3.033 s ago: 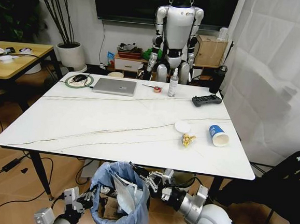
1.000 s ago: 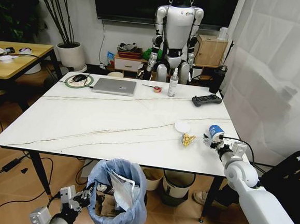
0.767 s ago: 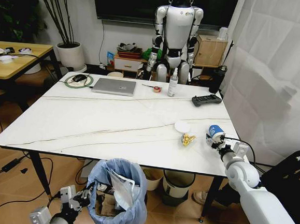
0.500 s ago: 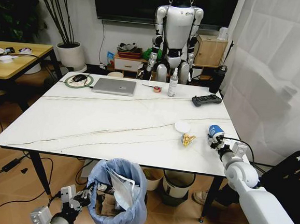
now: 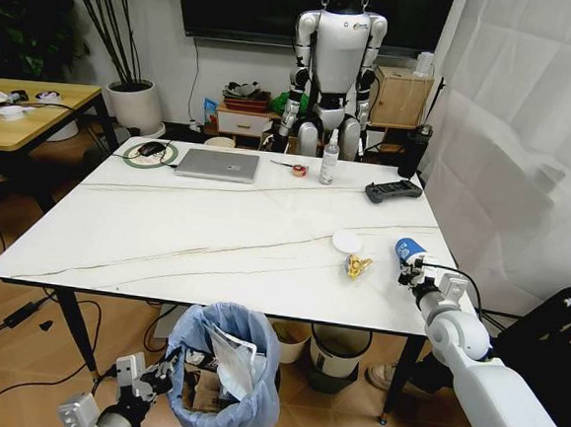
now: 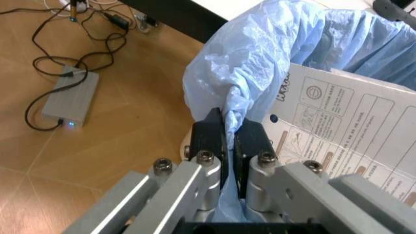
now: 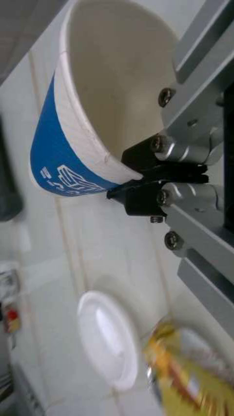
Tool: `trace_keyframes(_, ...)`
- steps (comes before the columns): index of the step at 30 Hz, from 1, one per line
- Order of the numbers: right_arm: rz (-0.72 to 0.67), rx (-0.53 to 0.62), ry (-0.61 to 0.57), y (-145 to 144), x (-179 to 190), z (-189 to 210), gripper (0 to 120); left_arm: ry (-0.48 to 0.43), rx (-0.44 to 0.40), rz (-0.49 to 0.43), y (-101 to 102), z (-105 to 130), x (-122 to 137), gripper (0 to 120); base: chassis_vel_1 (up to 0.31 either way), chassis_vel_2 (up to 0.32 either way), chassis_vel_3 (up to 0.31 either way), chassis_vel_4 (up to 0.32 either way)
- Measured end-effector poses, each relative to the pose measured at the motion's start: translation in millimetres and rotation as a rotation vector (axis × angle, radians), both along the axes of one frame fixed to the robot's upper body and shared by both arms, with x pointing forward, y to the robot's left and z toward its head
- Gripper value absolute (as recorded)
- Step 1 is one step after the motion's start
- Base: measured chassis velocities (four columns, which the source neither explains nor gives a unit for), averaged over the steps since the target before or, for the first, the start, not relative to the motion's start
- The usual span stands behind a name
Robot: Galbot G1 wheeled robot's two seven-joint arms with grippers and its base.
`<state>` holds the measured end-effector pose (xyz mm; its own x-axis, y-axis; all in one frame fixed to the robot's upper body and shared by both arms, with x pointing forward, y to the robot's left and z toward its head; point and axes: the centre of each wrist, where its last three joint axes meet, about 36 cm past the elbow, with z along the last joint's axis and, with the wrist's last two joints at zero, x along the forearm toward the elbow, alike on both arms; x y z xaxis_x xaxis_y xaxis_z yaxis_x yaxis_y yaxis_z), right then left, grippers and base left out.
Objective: Pick up the trash bin and place the trash from the table into it.
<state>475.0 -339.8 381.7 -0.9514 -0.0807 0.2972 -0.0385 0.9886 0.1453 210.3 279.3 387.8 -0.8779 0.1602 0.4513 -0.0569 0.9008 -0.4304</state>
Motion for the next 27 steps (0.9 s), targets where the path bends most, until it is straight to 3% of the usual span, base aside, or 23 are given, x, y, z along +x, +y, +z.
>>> trace_keyframes(5, 0.22, 0.098, -0.171, 8.3, -19.1, 31.9, 0, -0.002, -0.004, -0.004, -1.6, 0.7, 0.2, 0, 0.0, 0.0, 0.0, 0.0)
trace_keyframes(8, 0.429, 0.167, -0.254, 39.6, -46.8, 54.3, 0, -0.004, -0.002, -0.009, -1.7, 1.7, 0.3, 0, 0.0, 0.0, 0.0, 0.0)
trace_keyframes(10, 0.474, 0.186, -0.256, 50.7, -54.7, 59.3, 0, -0.004, 0.0, -0.012, -1.4, 2.0, 0.3, 0, 0.0, 0.0, 0.0, 0.0)
trace_keyframes(15, 0.741, 0.317, -0.222, 129.8, -102.4, 86.6, 0, -0.008, 0.009, -0.014, 2.1, 3.7, 1.7, 0, 0.0, 0.0, 0.0, 0.0)
trace_keyframes(16, 0.741, 0.317, -0.222, 129.8, -102.4, 86.6, 0, -0.008, 0.009, -0.014, 2.1, 3.7, 1.7, 0, 0.0, 0.0, 0.0, 0.0)
trace_keyframes(19, 0.894, 0.384, -0.174, 164.6, -124.5, 82.4, 0, -0.013, 0.01, -0.009, 4.3, 4.9, 3.4, 0, 0.0, 0.0, 0.0, 0.0)
trace_keyframes(27, 1.017, 0.48, -0.124, 201.5, -141.3, 62.5, 0, 0.002, -0.008, 0.018, 5.8, 7.5, 4.8, 0, 0.0, 0.0, 0.0, 0.0)
